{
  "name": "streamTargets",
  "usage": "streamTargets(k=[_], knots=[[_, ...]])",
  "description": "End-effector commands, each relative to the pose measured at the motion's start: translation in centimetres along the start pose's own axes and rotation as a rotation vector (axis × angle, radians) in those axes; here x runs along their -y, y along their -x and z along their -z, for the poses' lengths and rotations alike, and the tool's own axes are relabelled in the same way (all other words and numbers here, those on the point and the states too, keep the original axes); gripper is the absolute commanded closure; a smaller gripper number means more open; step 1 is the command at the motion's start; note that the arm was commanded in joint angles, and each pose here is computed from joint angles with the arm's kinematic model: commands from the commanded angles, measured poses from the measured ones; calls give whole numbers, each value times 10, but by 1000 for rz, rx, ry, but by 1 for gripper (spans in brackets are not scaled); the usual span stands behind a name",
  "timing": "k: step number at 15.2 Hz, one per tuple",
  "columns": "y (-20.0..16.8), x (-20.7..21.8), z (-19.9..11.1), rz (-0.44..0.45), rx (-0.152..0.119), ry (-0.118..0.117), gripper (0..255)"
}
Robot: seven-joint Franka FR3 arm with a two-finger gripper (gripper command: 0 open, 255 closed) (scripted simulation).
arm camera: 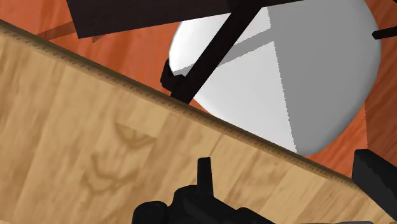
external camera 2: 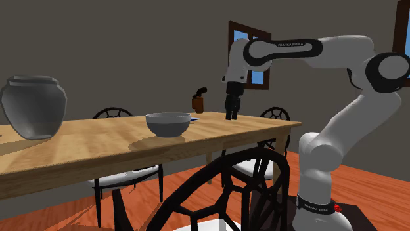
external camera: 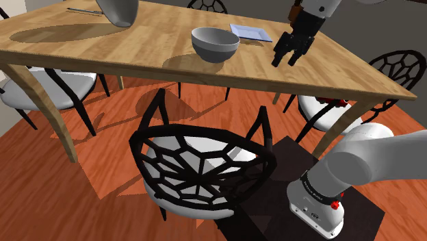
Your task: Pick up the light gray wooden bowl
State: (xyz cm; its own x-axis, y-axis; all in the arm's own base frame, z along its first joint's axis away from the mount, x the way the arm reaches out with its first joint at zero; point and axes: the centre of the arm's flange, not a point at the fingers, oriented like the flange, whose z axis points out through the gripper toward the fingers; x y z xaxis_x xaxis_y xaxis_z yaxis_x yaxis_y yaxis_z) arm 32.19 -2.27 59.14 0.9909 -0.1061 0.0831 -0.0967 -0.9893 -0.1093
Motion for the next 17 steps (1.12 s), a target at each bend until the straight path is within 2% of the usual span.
streamTargets(k=[1, 17], knots=[[0, 0, 0, 0, 0, 0, 0], [-215, 45, 15, -76, 62, -7, 0]])
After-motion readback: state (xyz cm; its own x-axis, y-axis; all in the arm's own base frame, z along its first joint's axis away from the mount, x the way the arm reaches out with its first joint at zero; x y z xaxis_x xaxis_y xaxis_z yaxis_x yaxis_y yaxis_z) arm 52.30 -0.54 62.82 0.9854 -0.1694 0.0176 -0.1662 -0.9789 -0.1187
